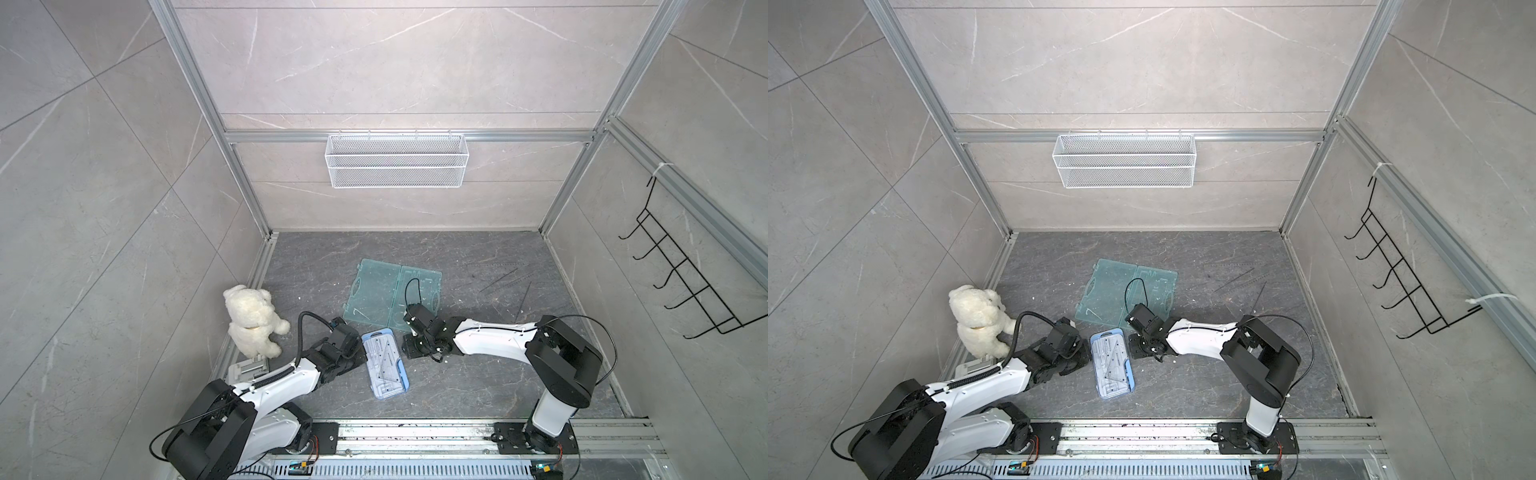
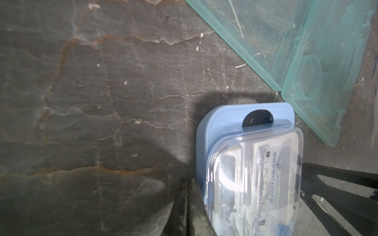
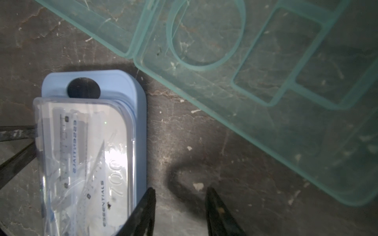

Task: Open the ruler set and take out the ruler
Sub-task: Open the ruler set box at the center of the board.

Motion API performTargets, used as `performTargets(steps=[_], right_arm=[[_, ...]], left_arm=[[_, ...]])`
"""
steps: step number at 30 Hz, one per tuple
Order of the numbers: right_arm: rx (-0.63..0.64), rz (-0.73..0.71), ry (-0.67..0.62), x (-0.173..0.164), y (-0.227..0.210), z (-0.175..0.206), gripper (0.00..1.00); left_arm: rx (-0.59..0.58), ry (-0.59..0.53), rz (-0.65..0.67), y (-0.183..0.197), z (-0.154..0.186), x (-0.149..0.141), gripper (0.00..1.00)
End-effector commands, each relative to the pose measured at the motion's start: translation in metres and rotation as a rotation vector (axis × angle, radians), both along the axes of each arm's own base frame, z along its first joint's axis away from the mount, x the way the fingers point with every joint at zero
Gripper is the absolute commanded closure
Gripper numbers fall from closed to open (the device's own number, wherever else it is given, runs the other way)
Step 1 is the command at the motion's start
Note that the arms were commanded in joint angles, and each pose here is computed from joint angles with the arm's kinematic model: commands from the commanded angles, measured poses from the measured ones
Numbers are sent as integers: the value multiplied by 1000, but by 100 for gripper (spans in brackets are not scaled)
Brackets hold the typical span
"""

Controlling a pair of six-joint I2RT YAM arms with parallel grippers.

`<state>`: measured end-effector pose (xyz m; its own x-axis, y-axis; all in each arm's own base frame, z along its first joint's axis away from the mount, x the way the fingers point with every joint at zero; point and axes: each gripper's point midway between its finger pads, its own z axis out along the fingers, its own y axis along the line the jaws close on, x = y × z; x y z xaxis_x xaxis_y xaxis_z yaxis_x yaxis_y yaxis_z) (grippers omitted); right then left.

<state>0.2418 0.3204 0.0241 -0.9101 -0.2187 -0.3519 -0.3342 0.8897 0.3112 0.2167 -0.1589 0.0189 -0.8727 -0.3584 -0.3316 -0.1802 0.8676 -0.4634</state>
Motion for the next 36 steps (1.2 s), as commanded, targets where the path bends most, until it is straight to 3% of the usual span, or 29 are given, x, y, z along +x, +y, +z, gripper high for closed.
performTargets(steps=[1,36], right_arm=[[12,36,46,-8,6,-12,57],[281,95,48,-21,37,44,59]], left_arm=[[-1,32,-6,-2,-3,-5,100],[5,37,-6,-3,-5,-3,100]])
